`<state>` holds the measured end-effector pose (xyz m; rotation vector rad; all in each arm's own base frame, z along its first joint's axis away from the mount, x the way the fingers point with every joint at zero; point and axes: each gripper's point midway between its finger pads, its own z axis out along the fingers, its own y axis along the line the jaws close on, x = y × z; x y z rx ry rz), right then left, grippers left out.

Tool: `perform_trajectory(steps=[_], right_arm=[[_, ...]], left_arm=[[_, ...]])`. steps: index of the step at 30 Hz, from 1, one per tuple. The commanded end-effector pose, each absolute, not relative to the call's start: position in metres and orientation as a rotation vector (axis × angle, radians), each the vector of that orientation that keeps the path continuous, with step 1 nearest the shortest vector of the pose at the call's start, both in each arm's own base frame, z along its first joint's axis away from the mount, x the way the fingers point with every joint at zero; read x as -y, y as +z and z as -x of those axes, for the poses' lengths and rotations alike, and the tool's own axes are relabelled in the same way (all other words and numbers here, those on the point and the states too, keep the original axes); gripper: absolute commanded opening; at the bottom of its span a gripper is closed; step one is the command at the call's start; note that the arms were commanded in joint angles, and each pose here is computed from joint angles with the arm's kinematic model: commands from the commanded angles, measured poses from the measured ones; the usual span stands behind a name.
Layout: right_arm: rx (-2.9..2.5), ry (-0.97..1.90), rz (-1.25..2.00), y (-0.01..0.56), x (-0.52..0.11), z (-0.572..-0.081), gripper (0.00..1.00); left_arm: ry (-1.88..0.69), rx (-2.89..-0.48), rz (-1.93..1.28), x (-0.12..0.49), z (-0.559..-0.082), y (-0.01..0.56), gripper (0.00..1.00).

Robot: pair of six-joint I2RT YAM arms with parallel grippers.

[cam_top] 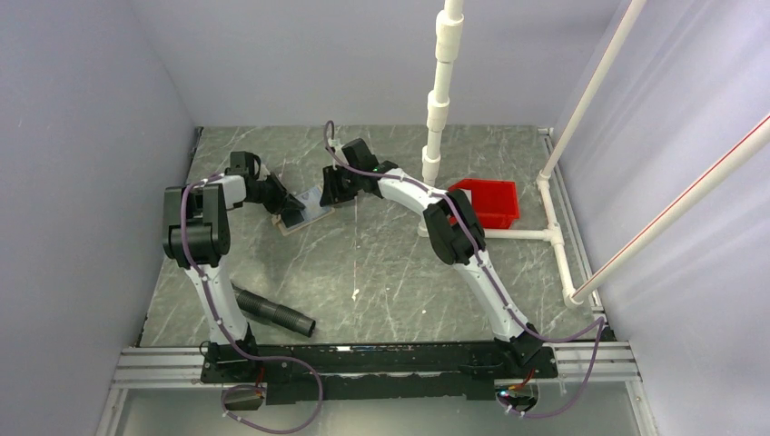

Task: Put the credit cards into the card holder
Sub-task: Insert the credit card into the card holder.

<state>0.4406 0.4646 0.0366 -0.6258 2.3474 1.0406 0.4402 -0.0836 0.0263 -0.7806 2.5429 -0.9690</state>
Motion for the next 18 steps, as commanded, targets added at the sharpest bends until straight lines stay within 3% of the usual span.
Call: perform_trajectory(steps=[1, 18], right_arm=[[-2.3, 1.062, 0.605, 0.078, -0.46, -0.443, 0.36], [-2.264, 1.044, 0.63, 0.104, -0.459, -0.436, 0.43]], left_arm=[[-0.944, -2.578, 0.769, 0.082, -0.438, 0.014, 0.02], [-0.893, -2.625, 0.87, 0.071, -0.42, -0.011, 0.01]])
